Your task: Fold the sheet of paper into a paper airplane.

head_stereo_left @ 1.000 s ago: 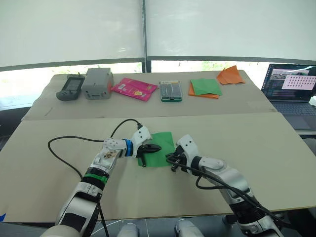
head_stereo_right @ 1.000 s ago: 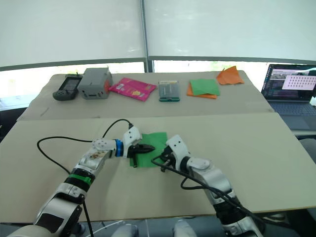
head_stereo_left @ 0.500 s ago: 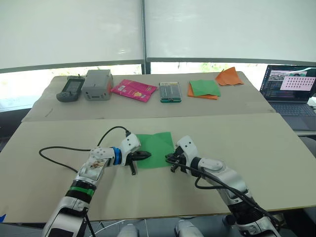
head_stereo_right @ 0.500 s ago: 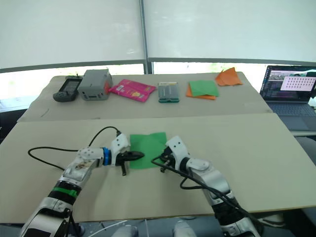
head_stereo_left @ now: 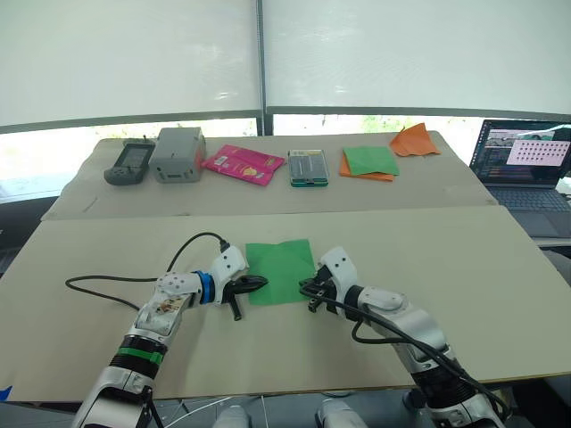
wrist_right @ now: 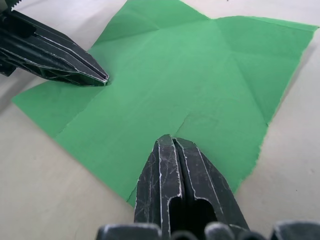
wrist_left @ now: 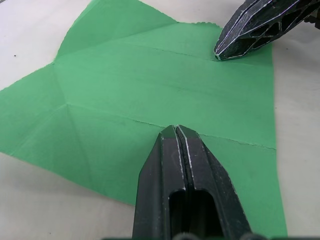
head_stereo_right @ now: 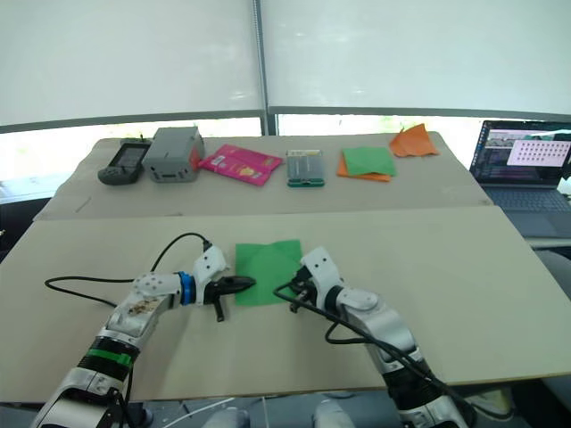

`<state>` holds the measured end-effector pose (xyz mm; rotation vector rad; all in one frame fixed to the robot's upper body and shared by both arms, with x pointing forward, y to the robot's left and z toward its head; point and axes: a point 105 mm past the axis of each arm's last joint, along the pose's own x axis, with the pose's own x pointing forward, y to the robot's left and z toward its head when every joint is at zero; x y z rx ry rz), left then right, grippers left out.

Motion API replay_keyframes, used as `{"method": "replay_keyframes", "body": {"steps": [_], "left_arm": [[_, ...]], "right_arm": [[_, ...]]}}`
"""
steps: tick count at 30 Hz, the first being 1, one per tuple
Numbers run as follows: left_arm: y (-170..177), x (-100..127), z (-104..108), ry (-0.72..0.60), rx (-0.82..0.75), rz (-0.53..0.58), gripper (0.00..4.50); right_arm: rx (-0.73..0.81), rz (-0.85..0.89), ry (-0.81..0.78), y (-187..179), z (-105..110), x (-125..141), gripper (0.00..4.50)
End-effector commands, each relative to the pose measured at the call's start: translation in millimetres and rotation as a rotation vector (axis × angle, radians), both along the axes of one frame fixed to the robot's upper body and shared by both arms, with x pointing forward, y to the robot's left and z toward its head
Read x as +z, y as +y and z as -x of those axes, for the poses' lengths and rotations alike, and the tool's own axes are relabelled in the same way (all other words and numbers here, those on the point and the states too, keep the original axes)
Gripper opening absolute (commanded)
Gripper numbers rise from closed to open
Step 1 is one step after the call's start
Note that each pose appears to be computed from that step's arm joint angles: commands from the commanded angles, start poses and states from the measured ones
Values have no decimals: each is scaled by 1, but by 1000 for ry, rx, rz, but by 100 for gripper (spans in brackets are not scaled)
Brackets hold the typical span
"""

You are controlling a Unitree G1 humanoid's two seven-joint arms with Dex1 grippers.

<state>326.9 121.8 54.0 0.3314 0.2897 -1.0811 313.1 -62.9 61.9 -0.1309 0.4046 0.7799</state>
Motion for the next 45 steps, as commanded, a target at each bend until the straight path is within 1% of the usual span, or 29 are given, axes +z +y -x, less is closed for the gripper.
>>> {"method": "replay_keyframes", "body": {"steps": [1, 4, 10, 15, 17, 24, 29, 31, 35, 36, 41, 45], "left_arm": [[3, -12, 5, 35, -3, -47, 0], [2, -11, 5, 31, -4, -46, 0], [1, -9, 4, 26, -3, -43, 0], [1, -9, 4, 24, -1, -42, 0], [2, -8, 4, 23, 0, -42, 0], [4, -6, 3, 17, 8, -41, 0], [5, -5, 4, 16, 11, -43, 0], [6, -4, 4, 16, 14, -43, 0], [6, -4, 4, 16, 16, -45, 0], [6, -4, 4, 16, 16, -45, 0], [7, -3, 3, 15, 18, -43, 0], [8, 0, 3, 11, 20, -37, 0]], "right_arm": [[-81, -30, -34, -10, -11, 14, 123], [-152, -73, -91, -17, -25, 31, 222], [-256, -135, -138, -24, -50, 43, 222], [-260, -165, -148, -19, -64, 45, 222], [-242, -191, -129, -14, -66, 44, 222], [-175, -197, -106, 0, -67, 39, 222], [-175, -209, -93, 3, -69, 36, 222], [-179, -208, -94, 2, -70, 35, 168], [-184, -211, -99, 1, -71, 36, 30], [-180, -213, -98, 2, -70, 36, 3], [-151, -214, -99, 7, -66, 35, 3], [-95, -213, -129, 12, -58, 38, 3]]}}
